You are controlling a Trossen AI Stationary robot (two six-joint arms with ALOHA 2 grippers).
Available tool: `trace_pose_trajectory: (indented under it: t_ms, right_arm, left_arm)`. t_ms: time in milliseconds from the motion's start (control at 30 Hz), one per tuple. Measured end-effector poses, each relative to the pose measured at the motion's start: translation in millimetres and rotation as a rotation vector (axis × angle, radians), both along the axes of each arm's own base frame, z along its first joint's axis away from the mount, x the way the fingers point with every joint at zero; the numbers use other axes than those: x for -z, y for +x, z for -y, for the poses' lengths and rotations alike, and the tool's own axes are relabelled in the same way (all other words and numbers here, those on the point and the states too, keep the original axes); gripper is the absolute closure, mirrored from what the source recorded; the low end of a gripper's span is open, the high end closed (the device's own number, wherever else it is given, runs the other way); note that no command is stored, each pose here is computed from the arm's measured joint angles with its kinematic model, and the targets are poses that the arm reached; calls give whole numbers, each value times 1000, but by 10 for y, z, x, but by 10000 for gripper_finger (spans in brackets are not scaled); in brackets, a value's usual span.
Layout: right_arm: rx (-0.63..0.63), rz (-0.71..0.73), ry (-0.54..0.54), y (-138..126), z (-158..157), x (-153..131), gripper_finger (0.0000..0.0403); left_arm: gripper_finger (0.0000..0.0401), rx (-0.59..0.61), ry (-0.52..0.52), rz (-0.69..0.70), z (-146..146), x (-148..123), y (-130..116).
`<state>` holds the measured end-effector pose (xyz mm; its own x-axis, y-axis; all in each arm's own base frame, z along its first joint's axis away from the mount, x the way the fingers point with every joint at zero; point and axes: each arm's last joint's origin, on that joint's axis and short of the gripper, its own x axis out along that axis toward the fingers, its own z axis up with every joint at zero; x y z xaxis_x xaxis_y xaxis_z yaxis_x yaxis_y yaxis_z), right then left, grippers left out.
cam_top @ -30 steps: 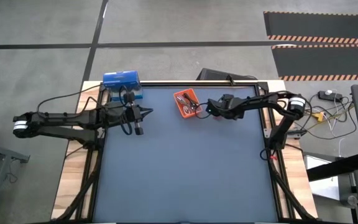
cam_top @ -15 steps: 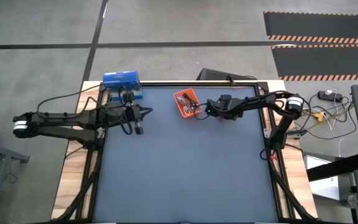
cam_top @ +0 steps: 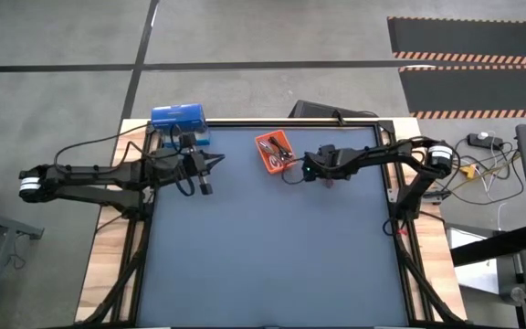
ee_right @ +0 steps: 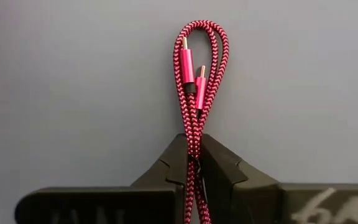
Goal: Pick and place USB-C Cables
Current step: Put the black pink charger cable into the orange bin
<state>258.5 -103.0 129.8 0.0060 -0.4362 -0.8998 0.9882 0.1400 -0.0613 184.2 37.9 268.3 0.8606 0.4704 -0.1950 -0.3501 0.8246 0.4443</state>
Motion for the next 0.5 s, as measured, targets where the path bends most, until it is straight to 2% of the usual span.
trace_pose_trajectory:
  t_ms: [233,500]
  right_arm:
    - [-102,4,23,-3,-148,-135,385]
    - [-245,78,30,-78,-319,-479,385]
  left_arm:
    - [400,-5,-24,17,0,-3,1]
    - [400,-13,-57,52,0,-18,4]
